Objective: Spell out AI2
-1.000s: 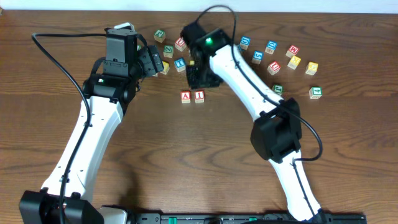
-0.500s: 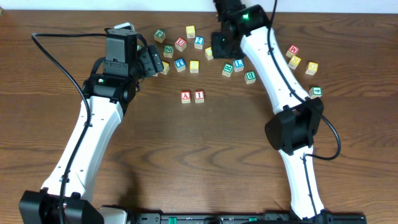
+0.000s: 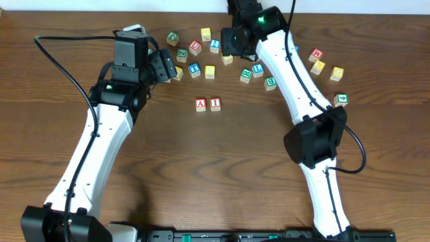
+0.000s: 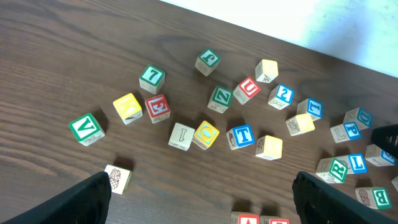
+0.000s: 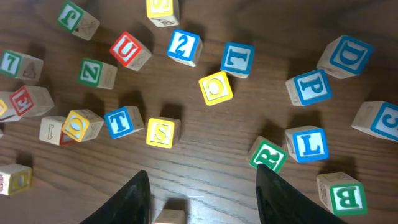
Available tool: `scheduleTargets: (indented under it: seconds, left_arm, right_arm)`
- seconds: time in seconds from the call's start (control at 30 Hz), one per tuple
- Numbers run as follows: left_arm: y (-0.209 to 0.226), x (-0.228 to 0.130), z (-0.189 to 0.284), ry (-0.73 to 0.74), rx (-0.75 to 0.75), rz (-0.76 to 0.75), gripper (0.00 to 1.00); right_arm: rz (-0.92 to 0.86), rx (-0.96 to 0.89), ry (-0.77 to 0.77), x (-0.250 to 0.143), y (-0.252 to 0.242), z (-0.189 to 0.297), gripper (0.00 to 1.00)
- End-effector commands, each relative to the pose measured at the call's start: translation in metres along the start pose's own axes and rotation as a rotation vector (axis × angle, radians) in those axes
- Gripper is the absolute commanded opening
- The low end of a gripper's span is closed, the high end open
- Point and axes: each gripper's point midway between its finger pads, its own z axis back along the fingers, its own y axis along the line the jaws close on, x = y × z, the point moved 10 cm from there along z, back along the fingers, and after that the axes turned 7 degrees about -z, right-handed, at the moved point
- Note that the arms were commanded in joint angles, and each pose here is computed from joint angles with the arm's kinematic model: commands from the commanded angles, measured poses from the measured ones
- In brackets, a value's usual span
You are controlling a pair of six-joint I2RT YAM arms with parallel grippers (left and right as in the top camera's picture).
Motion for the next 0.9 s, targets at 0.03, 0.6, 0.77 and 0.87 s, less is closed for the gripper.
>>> scheduleTargets:
  seconds: [0.03, 0.6, 0.77, 0.87]
  left_arm:
    - [0.001, 0.004, 0.003, -0.018, 0.010, 0.009, 0.92]
    - [0.001, 0.003, 0.003, -0.010, 0.012, 0.007, 0.92]
    - [0.001, 0.003, 0.003, -0.010, 0.012, 0.007, 0.92]
    - [0.001, 0.003, 0.003, -0.010, 0.012, 0.007, 0.92]
  right_arm:
    - [0.017, 0.005, -0.018, 0.002, 0.002, 0.005, 0.49]
    - [-0.069, -0.055, 0.000, 0.018, -0.047, 0.006, 0.50]
    - [-0.122, -0.093, 0.020, 0.024, -0.077, 0.008, 0.51]
    - [-0.144, -0.107, 0.026, 0.026, -0.089, 0.009, 0.51]
